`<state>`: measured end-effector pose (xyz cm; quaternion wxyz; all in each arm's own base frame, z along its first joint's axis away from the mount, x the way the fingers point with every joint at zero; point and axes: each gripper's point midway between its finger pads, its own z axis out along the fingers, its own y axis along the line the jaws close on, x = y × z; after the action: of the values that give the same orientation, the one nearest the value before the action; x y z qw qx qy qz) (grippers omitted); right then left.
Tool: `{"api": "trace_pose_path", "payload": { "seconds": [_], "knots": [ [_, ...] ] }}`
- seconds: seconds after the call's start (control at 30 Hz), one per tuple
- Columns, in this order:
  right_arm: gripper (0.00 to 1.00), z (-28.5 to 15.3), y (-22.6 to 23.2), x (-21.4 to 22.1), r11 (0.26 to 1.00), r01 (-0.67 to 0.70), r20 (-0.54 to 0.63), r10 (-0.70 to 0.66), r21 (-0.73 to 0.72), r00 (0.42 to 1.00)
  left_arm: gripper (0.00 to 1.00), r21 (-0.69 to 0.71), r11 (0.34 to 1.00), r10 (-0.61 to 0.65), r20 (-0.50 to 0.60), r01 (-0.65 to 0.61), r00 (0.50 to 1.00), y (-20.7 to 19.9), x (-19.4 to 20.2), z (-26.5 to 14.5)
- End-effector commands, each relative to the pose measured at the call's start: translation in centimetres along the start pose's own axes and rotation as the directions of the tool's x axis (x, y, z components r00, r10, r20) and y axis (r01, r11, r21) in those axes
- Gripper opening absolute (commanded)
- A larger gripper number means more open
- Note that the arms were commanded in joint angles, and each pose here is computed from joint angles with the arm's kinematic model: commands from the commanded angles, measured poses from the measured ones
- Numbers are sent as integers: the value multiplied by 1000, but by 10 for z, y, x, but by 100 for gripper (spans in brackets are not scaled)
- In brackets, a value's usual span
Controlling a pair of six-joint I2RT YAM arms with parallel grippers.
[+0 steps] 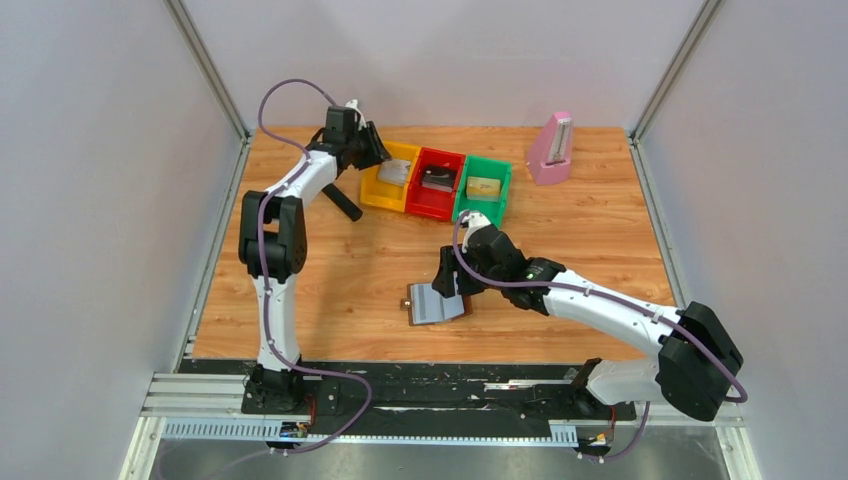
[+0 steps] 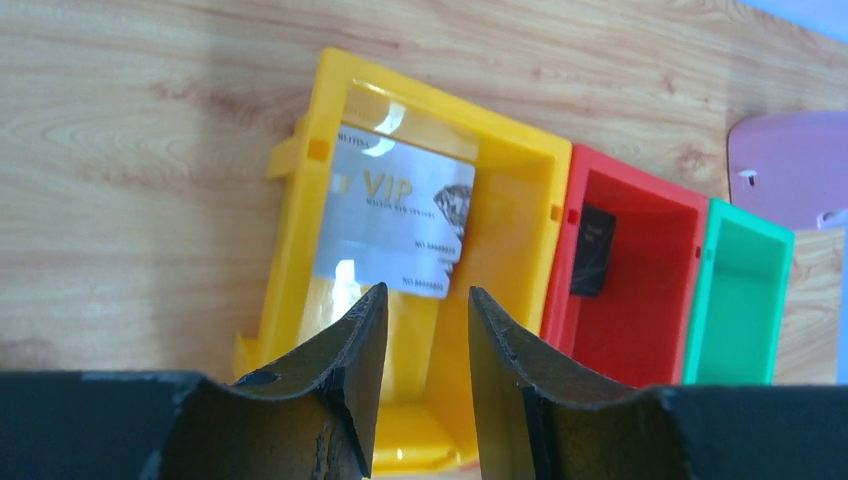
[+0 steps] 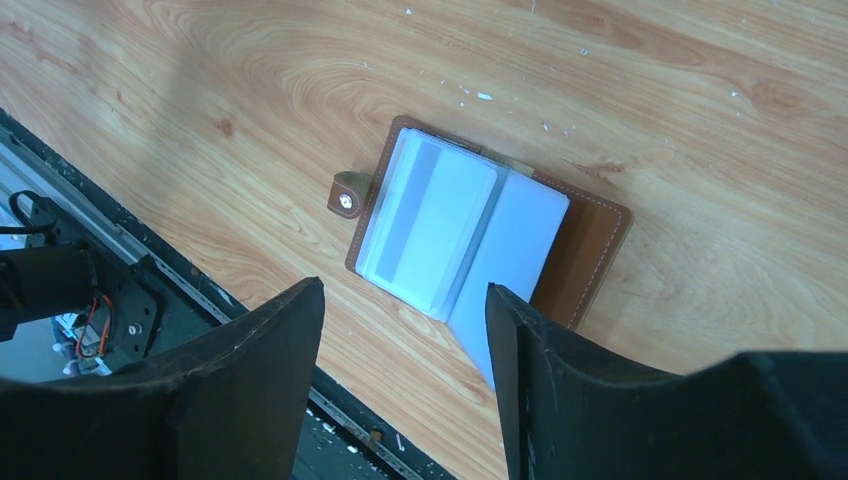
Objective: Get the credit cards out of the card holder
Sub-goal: Remove the credit card from the card holder.
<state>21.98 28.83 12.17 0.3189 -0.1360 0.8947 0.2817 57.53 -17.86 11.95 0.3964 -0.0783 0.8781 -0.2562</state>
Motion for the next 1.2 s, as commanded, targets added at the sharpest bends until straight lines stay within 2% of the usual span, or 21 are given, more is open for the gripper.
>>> {"api": "trace_pose_path", "payload": {
  "seconds": [0.0, 0.1, 0.2, 0.23, 0.37, 0.57, 0.83, 1.17],
  "knots": [
    [61, -6, 15, -16, 998, -54, 19, 55, -34, 998, 44, 57, 997, 49, 37, -52, 998, -41, -35, -70],
    [59, -5, 16, -12, 996, -86, 1, 86, -37, 996, 44, 47, 998, 40, -42, -38, 998, -39, -11, -93],
    [56, -5, 17, -7, 992, -122, -14, 122, -40, 992, 44, 85, 996, 46, -71, -40, 996, -49, 4, -128],
    [56, -6, 18, -7, 990, -134, -17, 133, -41, 991, 44, 73, 997, 35, -112, -27, 993, -42, 22, -130],
    [53, -4, 19, -2, 987, -155, -33, 154, -46, 988, 44, 109, 994, 43, -151, -26, 988, -45, 56, -171],
    [51, 6, 21, 9, 980, -196, -75, 194, -20, 978, 46, 146, 989, 56, -247, -21, 967, -38, 123, -205],
    [50, 20, 6, 25, 976, -205, -88, 211, 69, 974, 49, 214, 977, 93, -369, -12, 925, -44, 210, -219],
    [50, 13, 6, 24, 978, -199, -76, 204, 61, 976, 54, 206, 978, 132, -492, -32, 861, -44, 279, -210]
  ]
}}
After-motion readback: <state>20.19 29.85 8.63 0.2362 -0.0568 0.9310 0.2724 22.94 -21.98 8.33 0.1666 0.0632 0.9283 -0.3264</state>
